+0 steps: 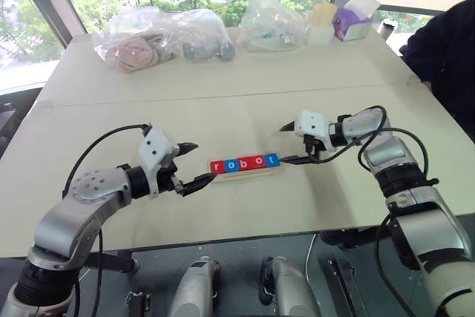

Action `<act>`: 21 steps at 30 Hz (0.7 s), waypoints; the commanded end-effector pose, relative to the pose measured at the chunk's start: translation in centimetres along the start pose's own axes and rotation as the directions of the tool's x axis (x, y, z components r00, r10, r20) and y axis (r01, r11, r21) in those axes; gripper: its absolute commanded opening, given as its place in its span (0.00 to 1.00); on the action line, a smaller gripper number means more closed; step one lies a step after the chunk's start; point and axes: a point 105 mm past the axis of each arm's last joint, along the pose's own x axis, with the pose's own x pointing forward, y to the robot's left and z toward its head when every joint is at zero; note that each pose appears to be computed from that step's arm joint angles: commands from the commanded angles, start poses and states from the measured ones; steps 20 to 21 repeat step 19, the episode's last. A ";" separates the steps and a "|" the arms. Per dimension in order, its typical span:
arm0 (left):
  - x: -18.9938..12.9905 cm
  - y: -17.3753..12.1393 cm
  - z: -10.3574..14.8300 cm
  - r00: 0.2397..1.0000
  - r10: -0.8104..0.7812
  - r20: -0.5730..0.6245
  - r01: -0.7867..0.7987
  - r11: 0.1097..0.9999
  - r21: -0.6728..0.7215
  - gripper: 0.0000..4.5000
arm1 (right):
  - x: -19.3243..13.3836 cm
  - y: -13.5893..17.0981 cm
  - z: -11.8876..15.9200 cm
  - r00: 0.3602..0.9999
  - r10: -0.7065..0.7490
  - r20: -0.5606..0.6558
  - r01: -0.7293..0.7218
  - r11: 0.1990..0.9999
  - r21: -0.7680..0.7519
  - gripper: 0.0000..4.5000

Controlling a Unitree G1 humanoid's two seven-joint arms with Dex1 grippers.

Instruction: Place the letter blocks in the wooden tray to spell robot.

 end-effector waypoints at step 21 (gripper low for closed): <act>-2.9 0.5 1.3 0.997 0.076 0.027 -0.076 0.997 -0.014 1.00 | -5.1 4.6 2.8 0.991 -0.087 0.105 0.061 0.972 0.227 0.99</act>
